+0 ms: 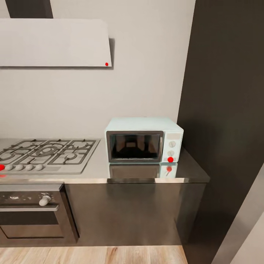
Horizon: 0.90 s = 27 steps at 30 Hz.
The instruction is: In the kitchen, take the popcorn bag from the countertop, put it into the microwave, and heat it until the popcorn is cooked so the cooked popcorn ends up inside the bag.
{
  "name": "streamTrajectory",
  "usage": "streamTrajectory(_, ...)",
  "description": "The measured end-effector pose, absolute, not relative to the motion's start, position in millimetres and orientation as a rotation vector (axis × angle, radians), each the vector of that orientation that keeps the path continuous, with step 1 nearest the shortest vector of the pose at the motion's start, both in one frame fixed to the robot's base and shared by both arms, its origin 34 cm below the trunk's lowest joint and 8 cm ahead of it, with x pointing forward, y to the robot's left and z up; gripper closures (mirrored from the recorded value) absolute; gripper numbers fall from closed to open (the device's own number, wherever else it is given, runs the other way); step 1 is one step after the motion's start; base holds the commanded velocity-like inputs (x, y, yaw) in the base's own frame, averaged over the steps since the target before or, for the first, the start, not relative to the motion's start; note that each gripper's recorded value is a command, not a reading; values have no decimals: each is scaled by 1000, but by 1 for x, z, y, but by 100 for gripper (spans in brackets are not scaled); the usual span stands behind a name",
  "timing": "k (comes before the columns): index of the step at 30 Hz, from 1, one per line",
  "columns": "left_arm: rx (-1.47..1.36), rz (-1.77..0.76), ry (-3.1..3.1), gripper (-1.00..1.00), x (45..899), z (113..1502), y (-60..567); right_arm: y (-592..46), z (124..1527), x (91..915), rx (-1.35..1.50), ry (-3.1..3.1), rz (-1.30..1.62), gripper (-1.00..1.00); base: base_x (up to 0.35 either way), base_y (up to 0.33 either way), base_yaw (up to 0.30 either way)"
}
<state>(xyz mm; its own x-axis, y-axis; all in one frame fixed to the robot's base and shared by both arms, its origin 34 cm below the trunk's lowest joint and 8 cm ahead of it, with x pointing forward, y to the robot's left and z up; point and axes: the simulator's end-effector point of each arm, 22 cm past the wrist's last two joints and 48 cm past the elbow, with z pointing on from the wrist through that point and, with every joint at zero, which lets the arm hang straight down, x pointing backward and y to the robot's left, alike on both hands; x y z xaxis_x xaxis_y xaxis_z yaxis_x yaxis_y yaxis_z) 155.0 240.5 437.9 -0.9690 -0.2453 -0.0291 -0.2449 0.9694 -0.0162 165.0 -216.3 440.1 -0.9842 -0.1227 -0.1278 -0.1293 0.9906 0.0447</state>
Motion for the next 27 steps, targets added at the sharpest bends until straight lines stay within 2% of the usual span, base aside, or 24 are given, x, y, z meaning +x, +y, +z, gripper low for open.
streamTrajectory(2,-384,-20,3087,-100,155,438,240,-213,444,208,-195,2922,84,-100,0,0,0)
streamTrajectory(5,-385,-21,3087,-100,155,438,240,-209,474,322,-184,2771,57,-100,0,0,0)
streamTrajectory(10,-385,-19,3078,-100,157,438,241,-214,589,471,-121,2614,10,-100,0,0,0)
streamTrajectory(18,-381,5,2990,-100,173,440,247,-227,742,549,-67,2498,-26,-100,0,0,0)
streamTrajectory(22,-385,10,2987,-100,174,440,248,-221,881,666,-50,2266,-18,-100,0,0,0)
streamTrajectory(27,-384,10,2987,-100,174,440,248,-200,1005,729,-39,2044,19,-100,0,0,0)
